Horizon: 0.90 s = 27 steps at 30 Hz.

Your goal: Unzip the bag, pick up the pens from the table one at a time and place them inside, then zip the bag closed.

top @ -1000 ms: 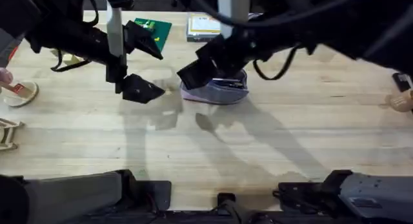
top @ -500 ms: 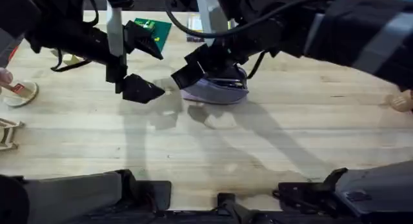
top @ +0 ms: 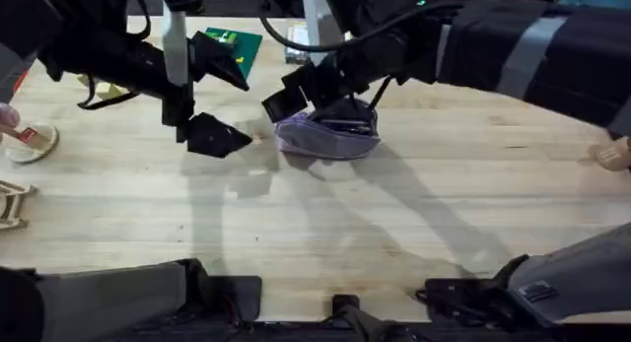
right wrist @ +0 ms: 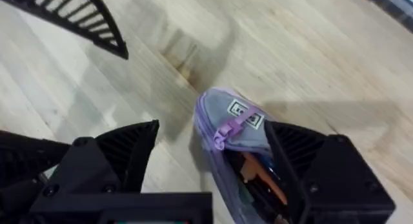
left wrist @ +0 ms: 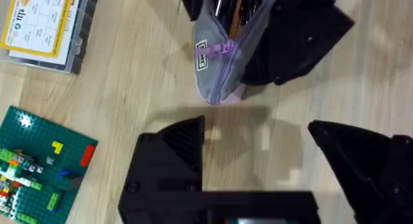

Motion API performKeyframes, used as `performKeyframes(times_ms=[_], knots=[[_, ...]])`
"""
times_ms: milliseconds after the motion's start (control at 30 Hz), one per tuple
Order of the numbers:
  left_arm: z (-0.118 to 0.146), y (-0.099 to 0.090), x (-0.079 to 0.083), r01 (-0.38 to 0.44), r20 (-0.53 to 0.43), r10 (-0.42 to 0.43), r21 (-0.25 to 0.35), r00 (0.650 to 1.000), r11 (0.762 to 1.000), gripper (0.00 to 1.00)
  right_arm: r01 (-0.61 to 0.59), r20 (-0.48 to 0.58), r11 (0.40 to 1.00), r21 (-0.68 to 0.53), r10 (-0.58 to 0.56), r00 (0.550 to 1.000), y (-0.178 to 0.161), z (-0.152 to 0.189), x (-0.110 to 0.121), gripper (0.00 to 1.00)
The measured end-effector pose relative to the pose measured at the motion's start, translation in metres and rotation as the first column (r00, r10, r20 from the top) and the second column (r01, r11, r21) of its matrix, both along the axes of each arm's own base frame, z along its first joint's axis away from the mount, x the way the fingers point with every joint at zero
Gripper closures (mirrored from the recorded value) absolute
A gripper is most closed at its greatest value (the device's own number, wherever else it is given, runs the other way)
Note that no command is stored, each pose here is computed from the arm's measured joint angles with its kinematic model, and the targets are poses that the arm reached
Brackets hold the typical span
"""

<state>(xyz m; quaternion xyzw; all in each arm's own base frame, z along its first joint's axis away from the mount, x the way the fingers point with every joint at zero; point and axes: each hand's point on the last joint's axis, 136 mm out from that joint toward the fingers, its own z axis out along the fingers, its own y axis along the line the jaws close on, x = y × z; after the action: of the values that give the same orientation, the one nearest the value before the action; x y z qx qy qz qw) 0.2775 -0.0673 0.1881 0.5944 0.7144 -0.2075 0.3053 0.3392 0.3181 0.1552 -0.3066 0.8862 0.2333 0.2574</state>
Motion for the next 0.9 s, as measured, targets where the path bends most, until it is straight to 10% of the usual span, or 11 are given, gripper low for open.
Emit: performKeyframes(times_ms=[733, 900], knots=[[0.001, -0.001, 0.000, 0.001, 0.001, -0.001, -0.007, 1.000, 1.000, 0.007, -0.012, -0.133, 1.000, -0.026, 0.008, 0.991, 0.003, -0.037, -0.011, 0.010], [0.001, -0.001, 0.000, 0.001, 0.001, -0.001, -0.007, 1.000, 1.000, 0.007, -0.014, -0.137, 1.000, -0.021, 0.011, 0.990, 0.004, -0.036, -0.012, 0.175]])
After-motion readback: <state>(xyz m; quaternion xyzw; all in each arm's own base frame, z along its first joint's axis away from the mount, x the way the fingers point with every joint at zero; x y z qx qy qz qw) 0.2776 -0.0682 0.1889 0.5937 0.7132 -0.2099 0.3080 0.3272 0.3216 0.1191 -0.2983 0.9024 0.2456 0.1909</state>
